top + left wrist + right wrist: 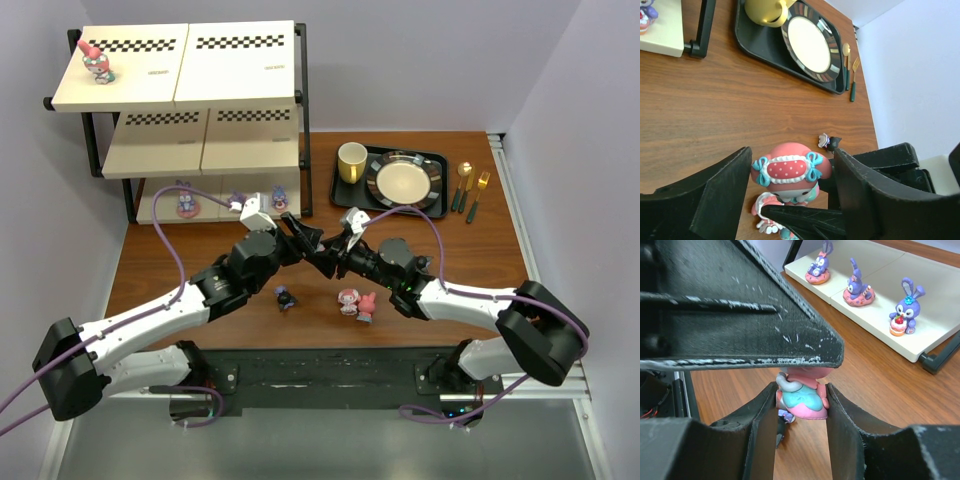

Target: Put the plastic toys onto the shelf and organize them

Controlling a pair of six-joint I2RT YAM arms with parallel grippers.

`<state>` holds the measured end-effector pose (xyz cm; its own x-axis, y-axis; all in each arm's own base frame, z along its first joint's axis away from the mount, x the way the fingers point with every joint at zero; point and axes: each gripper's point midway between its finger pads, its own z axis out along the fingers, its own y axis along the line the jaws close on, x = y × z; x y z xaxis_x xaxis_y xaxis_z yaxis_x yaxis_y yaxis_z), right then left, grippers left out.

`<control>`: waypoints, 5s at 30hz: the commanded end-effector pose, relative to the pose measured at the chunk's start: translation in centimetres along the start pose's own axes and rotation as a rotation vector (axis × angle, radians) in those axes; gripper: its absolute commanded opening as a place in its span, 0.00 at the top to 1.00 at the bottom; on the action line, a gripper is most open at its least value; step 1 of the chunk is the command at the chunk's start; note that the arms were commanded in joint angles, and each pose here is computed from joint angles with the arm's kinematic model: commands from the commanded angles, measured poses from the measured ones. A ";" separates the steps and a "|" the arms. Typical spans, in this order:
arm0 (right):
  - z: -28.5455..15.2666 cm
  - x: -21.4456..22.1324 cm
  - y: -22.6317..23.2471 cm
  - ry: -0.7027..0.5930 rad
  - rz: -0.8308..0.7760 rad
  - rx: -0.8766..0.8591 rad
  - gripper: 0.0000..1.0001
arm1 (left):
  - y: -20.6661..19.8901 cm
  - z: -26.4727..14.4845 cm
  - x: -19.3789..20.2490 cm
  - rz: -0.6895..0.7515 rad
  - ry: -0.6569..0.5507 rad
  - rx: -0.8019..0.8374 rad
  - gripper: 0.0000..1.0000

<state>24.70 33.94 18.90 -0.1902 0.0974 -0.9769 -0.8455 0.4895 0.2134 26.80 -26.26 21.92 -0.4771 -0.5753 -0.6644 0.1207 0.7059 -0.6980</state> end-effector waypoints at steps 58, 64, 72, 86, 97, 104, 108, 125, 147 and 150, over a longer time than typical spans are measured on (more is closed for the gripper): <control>-4.8 0.0 0.4 0.066 -0.042 0.044 0.02 | -8.1 -5.6 -18.3 0.727 -0.318 -0.140 0.95; -6.2 0.6 0.5 0.098 -0.020 0.060 0.01 | -9.2 -6.4 -25.7 0.820 -0.393 -0.251 0.93; -6.3 0.6 1.5 0.114 0.003 0.015 0.02 | -10.5 -8.5 -35.7 0.863 -0.563 -0.344 0.92; -5.7 2.2 2.3 0.187 -0.014 -0.058 0.01 | -2.8 -6.9 -46.0 0.870 -0.635 -0.463 0.92; -5.5 3.9 2.6 0.182 0.038 -0.083 0.02 | 2.5 -5.3 -48.2 0.840 -0.602 -0.418 0.93; -5.8 4.4 2.4 0.185 0.034 -0.076 0.02 | 3.6 -4.1 -48.0 0.873 -0.611 -0.397 0.95; -5.8 4.4 2.4 0.184 0.038 -0.075 0.02 | 4.4 -3.6 -48.2 0.876 -0.596 -0.419 0.96; -5.7 4.8 2.2 0.187 0.045 -0.067 0.01 | 6.6 -2.5 -47.5 0.904 -0.578 -0.467 0.87; -5.6 4.9 2.4 0.194 0.056 -0.076 0.01 | 6.6 -2.9 -47.0 0.908 -0.596 -0.457 0.27; -5.6 4.9 2.4 0.194 0.056 -0.076 0.01 | 6.6 -2.8 -46.9 0.907 -0.596 -0.453 0.25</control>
<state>19.24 30.37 14.11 -0.3367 -0.0668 -0.9392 -0.8524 0.4454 0.2739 48.25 6.14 47.81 0.0826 0.1802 -0.9802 -0.1519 0.9743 0.1663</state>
